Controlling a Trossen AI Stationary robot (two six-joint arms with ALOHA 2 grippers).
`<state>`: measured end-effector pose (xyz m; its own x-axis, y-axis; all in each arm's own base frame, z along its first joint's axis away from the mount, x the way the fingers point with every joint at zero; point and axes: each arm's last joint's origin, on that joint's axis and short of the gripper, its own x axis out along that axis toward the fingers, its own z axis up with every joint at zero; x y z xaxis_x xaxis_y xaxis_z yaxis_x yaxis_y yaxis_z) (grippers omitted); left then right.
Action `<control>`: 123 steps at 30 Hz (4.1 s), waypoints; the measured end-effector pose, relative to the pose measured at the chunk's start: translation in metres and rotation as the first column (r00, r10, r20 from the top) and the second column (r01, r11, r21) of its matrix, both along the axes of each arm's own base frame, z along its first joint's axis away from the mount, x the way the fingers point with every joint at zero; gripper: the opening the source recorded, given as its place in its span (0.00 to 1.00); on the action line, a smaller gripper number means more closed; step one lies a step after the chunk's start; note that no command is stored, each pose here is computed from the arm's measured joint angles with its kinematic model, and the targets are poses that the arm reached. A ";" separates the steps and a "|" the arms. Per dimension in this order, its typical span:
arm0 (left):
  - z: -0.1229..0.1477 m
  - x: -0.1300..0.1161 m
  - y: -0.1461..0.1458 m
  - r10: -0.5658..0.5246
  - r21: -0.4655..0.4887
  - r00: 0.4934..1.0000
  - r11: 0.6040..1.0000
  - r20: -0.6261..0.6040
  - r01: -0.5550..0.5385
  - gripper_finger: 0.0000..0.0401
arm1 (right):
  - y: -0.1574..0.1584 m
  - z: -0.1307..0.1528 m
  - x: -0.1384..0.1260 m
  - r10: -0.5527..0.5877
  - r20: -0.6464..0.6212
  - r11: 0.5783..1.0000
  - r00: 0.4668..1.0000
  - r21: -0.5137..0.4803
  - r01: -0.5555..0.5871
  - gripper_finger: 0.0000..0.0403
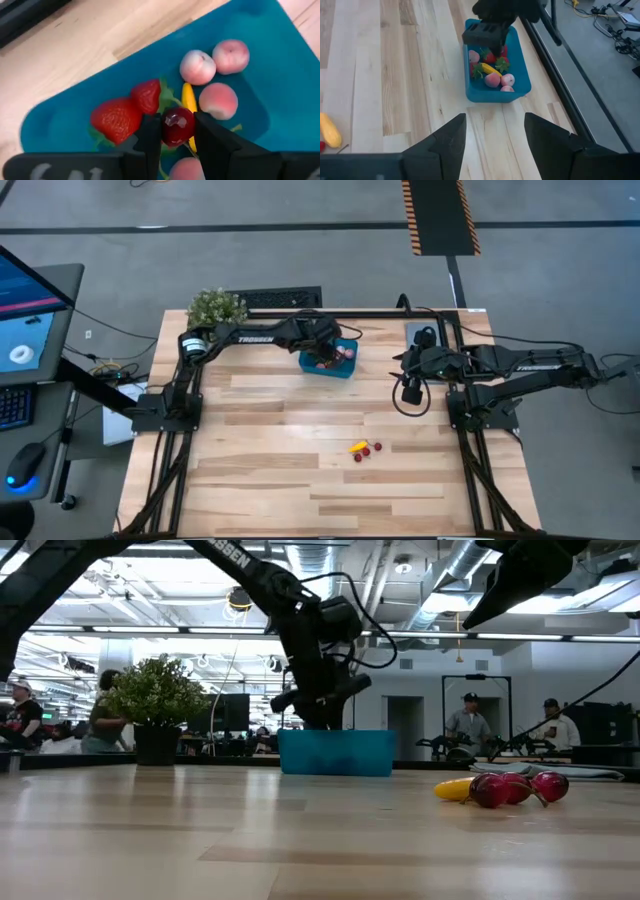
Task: Pick and placing Produce into tupperware
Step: Put the cherry into the blue bin, then put the corn into the blue bin
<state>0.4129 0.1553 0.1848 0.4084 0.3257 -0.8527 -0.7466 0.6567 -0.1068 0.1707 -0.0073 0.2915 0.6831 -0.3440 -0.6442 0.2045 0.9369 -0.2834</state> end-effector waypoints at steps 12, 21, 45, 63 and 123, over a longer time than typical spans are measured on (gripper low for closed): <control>-0.011 -0.004 -0.003 -0.021 0.003 0.999 1.000 -0.025 0.022 0.27 | 0.000 0.000 0.000 0.000 -0.001 1.000 1.000 0.000 0.000 0.56; -0.009 0.000 -0.004 -0.063 0.017 0.998 0.998 0.009 0.063 0.49 | 0.000 0.000 0.000 0.000 -0.005 1.000 1.000 0.000 0.000 0.56; 0.096 0.041 -0.184 -0.480 0.078 0.871 0.877 0.102 0.474 0.51 | 0.000 -0.001 -0.001 0.000 -0.015 1.000 1.000 0.000 0.000 0.56; 0.035 0.034 -0.262 -0.493 0.320 0.857 0.844 0.151 0.430 0.51 | 0.000 -0.001 -0.001 -0.001 -0.014 1.000 1.000 0.000 0.001 0.56; -0.070 0.037 -0.283 -0.491 0.389 0.818 0.845 0.298 0.366 0.51 | 0.000 -0.001 -0.001 -0.001 -0.011 1.000 1.000 0.001 0.001 0.56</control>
<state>0.4503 -0.1281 0.1144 0.8314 0.2532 -0.4947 -0.3234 0.9443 -0.0601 0.1700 -0.0073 0.2906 0.6757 -0.3441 -0.6519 0.2020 0.9370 -0.2851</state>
